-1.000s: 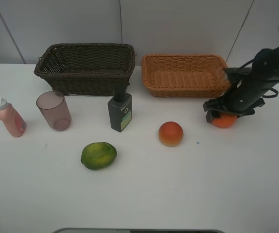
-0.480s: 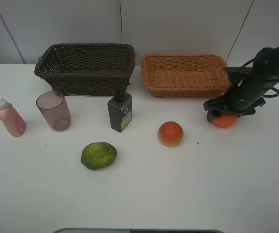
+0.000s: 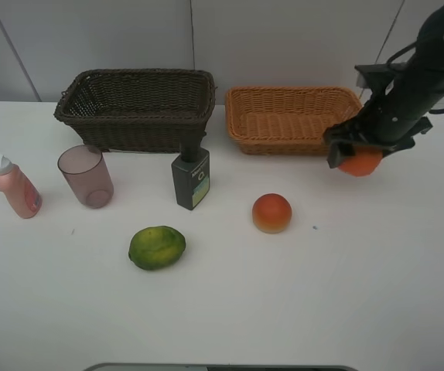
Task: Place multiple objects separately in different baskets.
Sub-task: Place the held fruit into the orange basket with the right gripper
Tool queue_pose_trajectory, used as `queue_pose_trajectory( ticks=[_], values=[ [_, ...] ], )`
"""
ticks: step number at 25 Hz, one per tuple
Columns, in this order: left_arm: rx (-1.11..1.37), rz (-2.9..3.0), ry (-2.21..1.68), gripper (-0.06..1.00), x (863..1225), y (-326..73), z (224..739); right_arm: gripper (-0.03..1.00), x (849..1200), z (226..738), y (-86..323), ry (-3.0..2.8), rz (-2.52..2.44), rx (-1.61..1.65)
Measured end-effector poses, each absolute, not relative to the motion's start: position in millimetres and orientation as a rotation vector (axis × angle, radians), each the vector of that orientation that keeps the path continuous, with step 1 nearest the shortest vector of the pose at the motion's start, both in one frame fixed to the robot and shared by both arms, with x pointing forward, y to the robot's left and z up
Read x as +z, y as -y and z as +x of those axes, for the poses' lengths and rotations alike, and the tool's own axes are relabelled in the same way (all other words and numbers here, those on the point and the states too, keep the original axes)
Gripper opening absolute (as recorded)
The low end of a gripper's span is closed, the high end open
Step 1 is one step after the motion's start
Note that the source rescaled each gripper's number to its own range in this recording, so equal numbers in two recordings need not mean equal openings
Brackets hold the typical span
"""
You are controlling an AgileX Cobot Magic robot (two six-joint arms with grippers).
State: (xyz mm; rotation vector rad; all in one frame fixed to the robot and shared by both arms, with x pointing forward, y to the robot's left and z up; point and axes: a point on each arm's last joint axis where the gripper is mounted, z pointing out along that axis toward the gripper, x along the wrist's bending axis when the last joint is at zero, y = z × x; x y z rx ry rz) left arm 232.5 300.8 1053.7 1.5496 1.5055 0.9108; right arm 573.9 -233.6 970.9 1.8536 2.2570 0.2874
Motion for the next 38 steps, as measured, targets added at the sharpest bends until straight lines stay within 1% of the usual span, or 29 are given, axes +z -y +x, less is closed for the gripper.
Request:
queue_pose_trajectory(
  ticks=[4, 6, 8, 11, 18, 24, 32, 38],
  values=[
    [0.911, 1.55, -1.506, 0.99, 1053.7, -300.8, 232.5, 0.6, 1003.1, 591.6, 221.9, -2.237, 1.801, 0.359],
    [0.911, 1.55, -1.506, 0.99, 1053.7, -300.8, 232.5, 0.6, 1012.6, 602.6, 219.7, -2.22, 1.776, 0.38],
    [0.911, 1.55, -1.506, 0.99, 1053.7, -300.8, 232.5, 0.6, 1018.6, 615.5, 217.9, -2.207, 1.754, 0.387],
    [0.911, 1.55, -1.506, 0.99, 1053.7, -300.8, 232.5, 0.6, 1017.0, 635.5, 214.3, -2.201, 1.742, 0.38],
    [0.911, 1.55, -1.506, 0.99, 1053.7, -300.8, 232.5, 0.59, 1003.1, 680.5, 204.2, -2.184, 1.731, 0.404],
    [0.911, 1.55, -1.506, 0.99, 1053.7, -300.8, 232.5, 0.59, 977.0, 706.9, 198.7, -2.194, 1.734, 0.377],
    [0.911, 1.55, -1.506, 0.99, 1053.7, -300.8, 232.5, 0.59, 941.3, 724.6, 194.6, -2.199, 1.724, 0.38],
    [0.911, 1.55, -1.506, 0.99, 1053.7, -300.8, 232.5, 0.59, 923.2, 728.9, 195.8, -2.199, 1.734, 0.374]
  ],
)
